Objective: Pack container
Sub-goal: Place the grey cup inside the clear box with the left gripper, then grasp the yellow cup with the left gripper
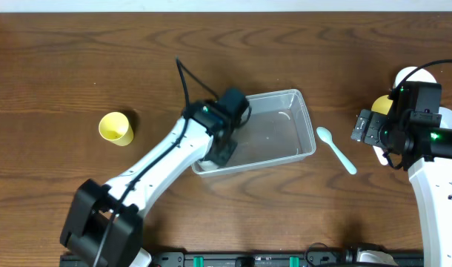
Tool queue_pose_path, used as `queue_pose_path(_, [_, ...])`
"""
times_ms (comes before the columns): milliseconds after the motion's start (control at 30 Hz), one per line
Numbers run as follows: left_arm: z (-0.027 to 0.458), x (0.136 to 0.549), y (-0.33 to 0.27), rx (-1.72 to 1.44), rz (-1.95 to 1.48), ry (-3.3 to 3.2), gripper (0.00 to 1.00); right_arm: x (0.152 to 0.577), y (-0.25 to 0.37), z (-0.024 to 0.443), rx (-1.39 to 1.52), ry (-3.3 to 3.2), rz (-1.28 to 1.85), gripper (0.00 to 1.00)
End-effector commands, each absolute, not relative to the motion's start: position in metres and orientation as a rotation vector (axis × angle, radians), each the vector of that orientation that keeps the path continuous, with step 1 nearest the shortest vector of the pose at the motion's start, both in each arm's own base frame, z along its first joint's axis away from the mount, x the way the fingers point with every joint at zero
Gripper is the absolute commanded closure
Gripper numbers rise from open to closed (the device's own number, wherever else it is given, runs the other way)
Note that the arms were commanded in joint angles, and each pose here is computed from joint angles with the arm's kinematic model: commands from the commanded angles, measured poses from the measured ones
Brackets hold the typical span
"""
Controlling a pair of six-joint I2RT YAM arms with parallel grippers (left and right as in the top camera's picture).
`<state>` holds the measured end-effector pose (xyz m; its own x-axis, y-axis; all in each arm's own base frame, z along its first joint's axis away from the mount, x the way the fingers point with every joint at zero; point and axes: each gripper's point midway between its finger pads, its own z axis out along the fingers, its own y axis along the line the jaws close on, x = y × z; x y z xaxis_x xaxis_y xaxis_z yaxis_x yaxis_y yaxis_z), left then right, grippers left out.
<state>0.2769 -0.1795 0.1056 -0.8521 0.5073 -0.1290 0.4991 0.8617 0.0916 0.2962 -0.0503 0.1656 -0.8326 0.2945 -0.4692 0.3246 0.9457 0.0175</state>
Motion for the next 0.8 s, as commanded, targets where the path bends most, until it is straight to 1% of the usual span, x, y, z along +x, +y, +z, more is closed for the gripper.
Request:
queue_pose_path(0, [0.198, 0.312, -0.172, 0.670, 0.152, 2.653, 0.57, 0.296, -0.054, 0.170, 0.461, 2.605, -0.092, 0.01])
queue_pose_path(67, [0.238, 0.321, -0.157, 0.588, 0.177, 2.584, 0.55, 0.296, -0.054, 0.170, 0.461, 2.605, -0.092, 0.01])
queue_pose_path(133, [0.264, 0.329, -0.138, 0.490, 0.175, 2.543, 0.51, 0.296, -0.054, 0.170, 0.461, 2.604, -0.092, 0.01])
queue_pose_path(200, [0.275, 0.336, -0.110, 0.353, 0.182, 2.536, 0.49, 0.296, -0.054, 0.170, 0.461, 2.604, -0.092, 0.01])
queue_pose_path(267, [0.274, 0.341, -0.076, 0.181, 0.202, 2.570, 0.49, 0.296, -0.054, 0.170, 0.461, 2.604, -0.092, 0.01])
queue_pose_path(400, [0.247, 0.345, -0.027, -0.038, 0.138, 2.689, 0.49, 0.296, -0.054, 0.170, 0.461, 2.604, -0.092, 0.01])
queue_pose_path(500, [0.215, 0.345, 0.002, -0.188, 0.080, 2.791, 0.48, 0.296, -0.054, 0.170, 0.461, 2.605, -0.092, 0.01])
queue_pose_path(767, [0.121, 0.335, 0.028, -0.410, -0.069, 3.059, 0.48, 0.296, -0.054, 0.170, 0.461, 2.605, -0.091, 0.01])
